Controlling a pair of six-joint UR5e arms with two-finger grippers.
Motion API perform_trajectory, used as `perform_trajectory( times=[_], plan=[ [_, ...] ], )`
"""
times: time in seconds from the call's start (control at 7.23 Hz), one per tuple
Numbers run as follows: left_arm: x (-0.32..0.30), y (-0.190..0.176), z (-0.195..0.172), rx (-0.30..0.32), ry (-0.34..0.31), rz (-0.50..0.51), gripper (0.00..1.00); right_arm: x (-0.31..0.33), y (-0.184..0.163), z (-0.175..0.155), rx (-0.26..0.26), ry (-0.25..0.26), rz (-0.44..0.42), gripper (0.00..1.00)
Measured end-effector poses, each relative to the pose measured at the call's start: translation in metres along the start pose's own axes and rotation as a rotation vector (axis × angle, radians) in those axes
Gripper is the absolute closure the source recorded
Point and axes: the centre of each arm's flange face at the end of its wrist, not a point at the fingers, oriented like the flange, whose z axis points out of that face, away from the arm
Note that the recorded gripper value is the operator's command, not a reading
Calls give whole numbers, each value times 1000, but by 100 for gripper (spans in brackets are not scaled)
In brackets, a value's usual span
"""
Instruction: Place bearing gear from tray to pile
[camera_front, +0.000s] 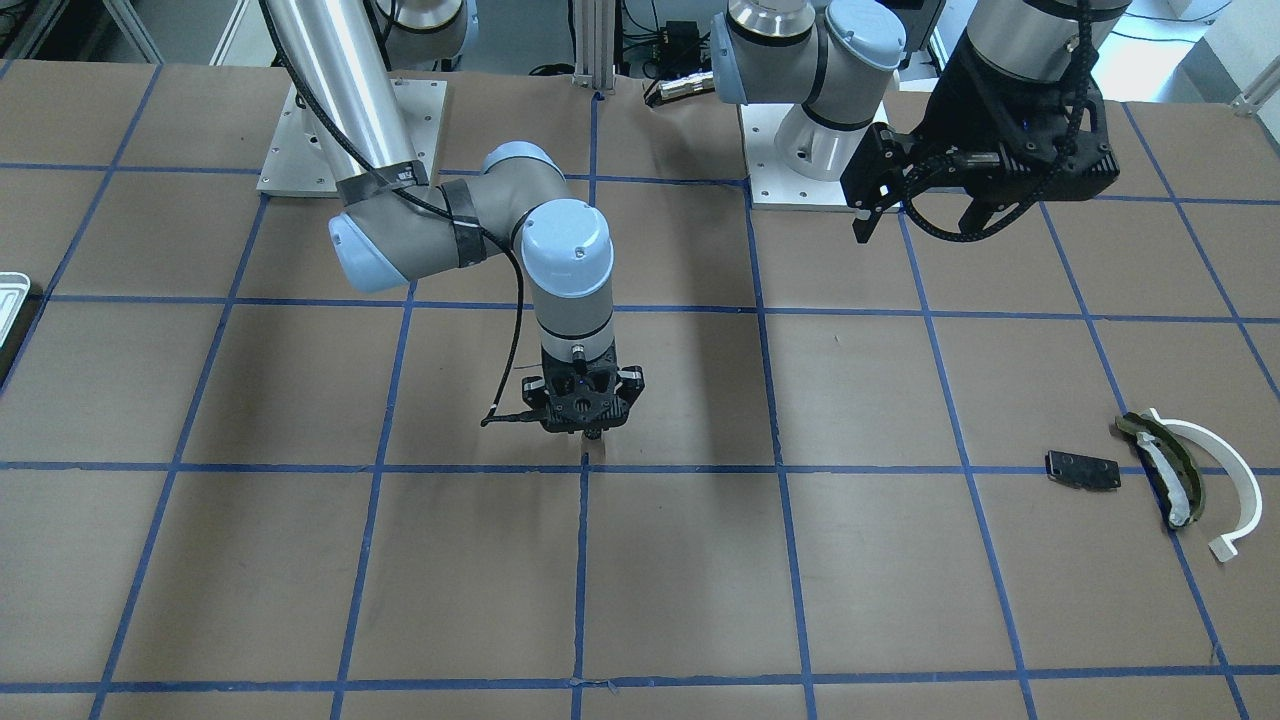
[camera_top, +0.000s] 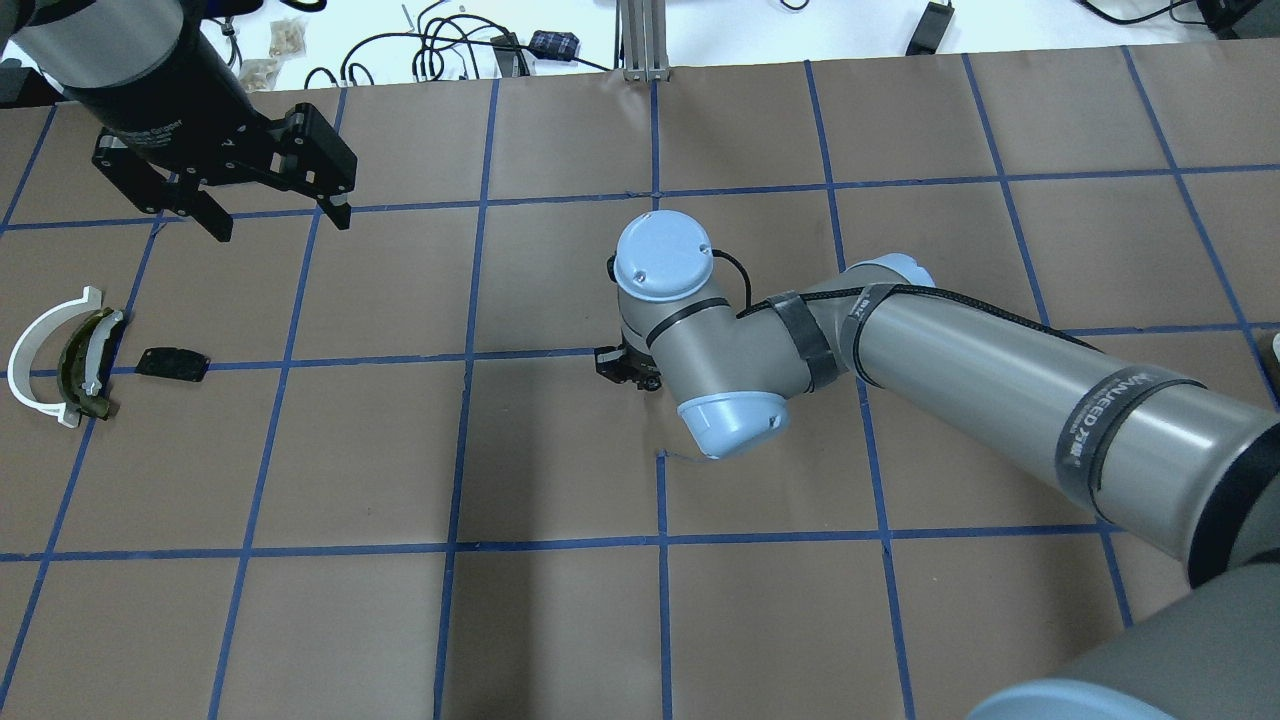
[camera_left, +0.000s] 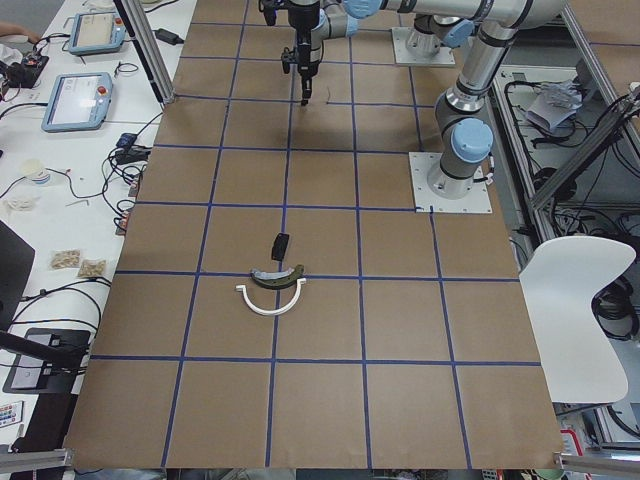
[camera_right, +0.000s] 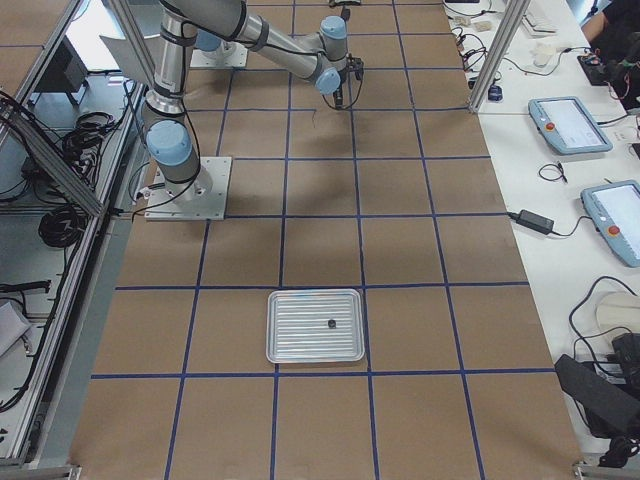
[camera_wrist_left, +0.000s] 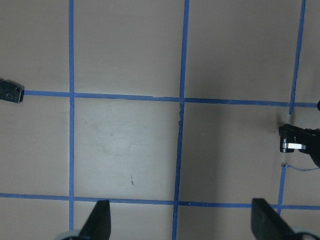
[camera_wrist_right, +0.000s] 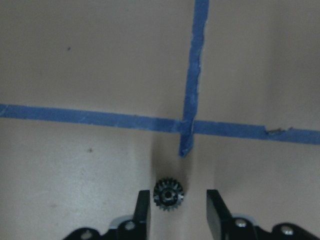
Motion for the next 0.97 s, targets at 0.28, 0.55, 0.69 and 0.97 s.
perform_trajectory(
  times=[0.28,0.55,0.69,0.97],
  plan=[
    [7,0,14,-26,2,15,0,65,-21,-72,-18,12,-16,0],
    [52,1,62,-34,4,-10,0,163,-30,-149,-28,35,-43,0],
    [91,-2,99,-1,11,-31,0,214,-27,-176,-33,64,-36,0],
    [163,-2,183,38,28,-57,0,326,-18,-205,-52,142,-58,0]
  ],
)
